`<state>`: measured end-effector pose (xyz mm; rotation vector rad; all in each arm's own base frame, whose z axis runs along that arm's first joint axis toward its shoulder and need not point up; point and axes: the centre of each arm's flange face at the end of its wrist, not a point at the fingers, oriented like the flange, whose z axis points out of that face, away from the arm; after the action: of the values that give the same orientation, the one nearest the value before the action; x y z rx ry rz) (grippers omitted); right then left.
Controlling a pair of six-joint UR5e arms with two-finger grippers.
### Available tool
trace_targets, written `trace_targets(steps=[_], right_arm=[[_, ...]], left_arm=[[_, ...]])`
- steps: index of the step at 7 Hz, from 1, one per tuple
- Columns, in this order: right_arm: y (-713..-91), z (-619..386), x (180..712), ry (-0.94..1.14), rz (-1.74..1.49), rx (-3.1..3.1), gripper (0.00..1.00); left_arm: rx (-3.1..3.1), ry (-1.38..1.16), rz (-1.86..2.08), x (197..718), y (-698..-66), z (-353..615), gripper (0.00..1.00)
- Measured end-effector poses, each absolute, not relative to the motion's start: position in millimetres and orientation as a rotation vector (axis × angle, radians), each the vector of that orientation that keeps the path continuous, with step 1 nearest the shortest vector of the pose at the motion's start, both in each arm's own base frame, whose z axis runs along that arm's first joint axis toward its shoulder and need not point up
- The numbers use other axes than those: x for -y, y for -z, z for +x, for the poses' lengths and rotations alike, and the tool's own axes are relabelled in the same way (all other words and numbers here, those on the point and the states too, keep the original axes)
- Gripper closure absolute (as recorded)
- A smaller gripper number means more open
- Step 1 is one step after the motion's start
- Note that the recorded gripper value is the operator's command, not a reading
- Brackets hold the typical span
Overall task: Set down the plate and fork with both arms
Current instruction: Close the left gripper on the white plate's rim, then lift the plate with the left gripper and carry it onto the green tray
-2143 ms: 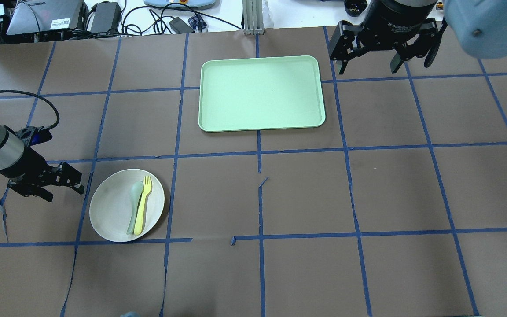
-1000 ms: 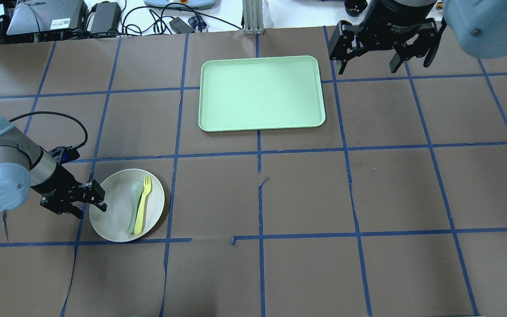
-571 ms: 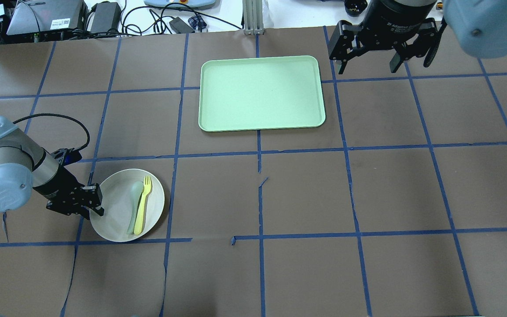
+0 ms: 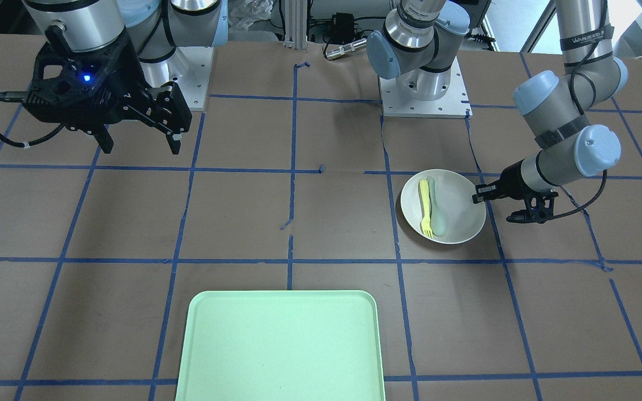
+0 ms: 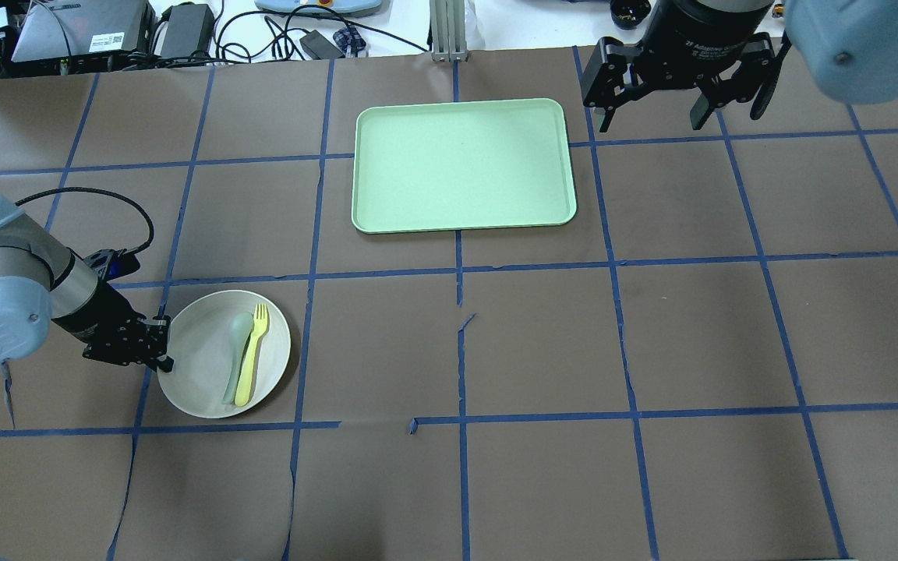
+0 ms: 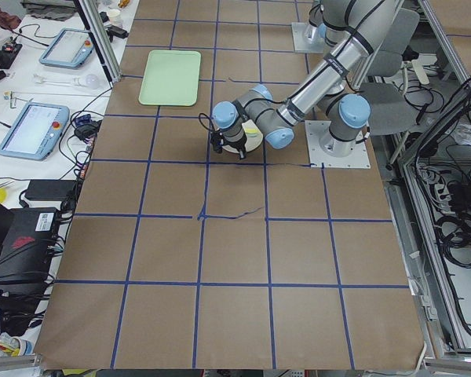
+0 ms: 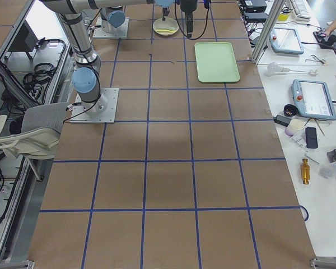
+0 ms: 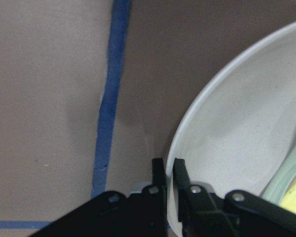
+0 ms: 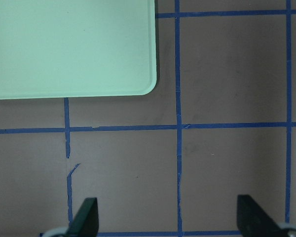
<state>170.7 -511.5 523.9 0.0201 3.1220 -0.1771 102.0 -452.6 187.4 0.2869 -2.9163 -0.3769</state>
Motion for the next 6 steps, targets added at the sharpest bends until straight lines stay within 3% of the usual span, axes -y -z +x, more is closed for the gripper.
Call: trace_targets(steps=[6], right_arm=[[-525, 171, 511, 0.177, 0.018, -3.122, 0.0]], left_arm=[[2.882, 0.247, 0.234, 526, -249, 96, 1.0]])
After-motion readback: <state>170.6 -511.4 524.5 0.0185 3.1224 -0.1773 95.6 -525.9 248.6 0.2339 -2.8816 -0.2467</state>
